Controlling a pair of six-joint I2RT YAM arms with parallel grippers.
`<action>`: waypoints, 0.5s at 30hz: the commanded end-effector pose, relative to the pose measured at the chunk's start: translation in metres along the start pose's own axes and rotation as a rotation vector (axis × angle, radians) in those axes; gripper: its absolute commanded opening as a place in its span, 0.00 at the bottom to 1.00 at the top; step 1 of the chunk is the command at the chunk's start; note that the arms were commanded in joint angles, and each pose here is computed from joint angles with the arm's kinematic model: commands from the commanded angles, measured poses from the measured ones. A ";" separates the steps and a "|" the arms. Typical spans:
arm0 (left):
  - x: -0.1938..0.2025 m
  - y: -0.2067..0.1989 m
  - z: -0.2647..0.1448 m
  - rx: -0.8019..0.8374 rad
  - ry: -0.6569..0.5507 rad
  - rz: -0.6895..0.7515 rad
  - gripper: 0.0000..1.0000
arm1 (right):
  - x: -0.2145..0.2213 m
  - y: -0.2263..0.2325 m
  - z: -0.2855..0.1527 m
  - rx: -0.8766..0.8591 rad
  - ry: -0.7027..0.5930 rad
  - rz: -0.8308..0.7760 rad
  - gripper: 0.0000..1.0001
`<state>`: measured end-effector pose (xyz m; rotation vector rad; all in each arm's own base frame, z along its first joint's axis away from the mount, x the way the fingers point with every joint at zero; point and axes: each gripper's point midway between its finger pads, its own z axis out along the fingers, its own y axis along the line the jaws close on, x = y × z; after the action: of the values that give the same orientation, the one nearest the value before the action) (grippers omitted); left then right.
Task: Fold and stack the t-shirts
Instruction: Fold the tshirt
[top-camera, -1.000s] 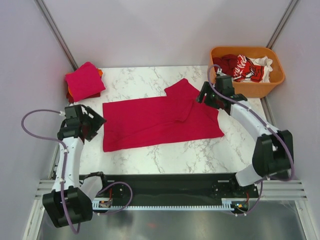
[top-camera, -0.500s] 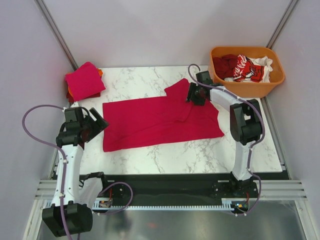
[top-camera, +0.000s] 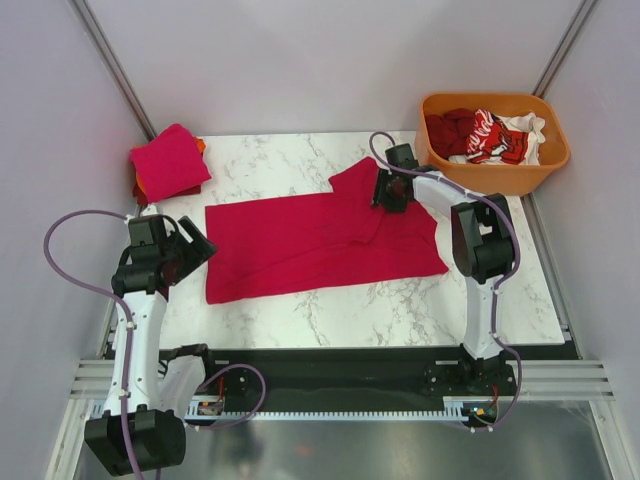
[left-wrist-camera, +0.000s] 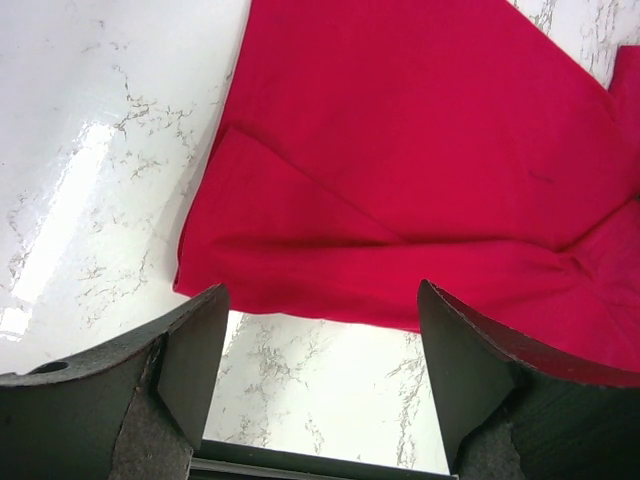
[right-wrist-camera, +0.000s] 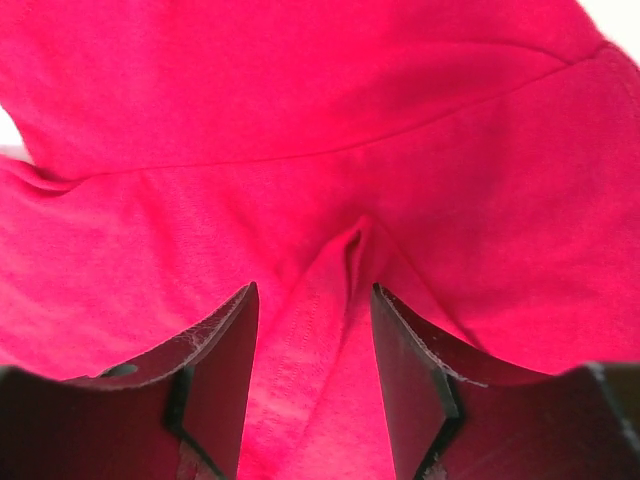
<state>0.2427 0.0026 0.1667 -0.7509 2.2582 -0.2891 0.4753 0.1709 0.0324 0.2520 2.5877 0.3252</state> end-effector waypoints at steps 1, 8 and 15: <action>-0.006 0.001 -0.001 0.001 -0.032 0.045 0.82 | -0.019 0.002 -0.030 0.008 -0.079 -0.026 0.57; -0.007 0.001 -0.001 -0.002 -0.035 0.045 0.81 | -0.025 0.002 -0.026 0.009 -0.099 -0.044 0.56; -0.006 0.001 -0.002 0.000 -0.035 0.048 0.81 | -0.025 0.002 -0.004 0.020 -0.080 -0.039 0.53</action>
<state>0.2427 0.0039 0.1667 -0.7527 2.2560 -0.2800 0.4770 0.1647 0.0414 0.2272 2.5574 0.2872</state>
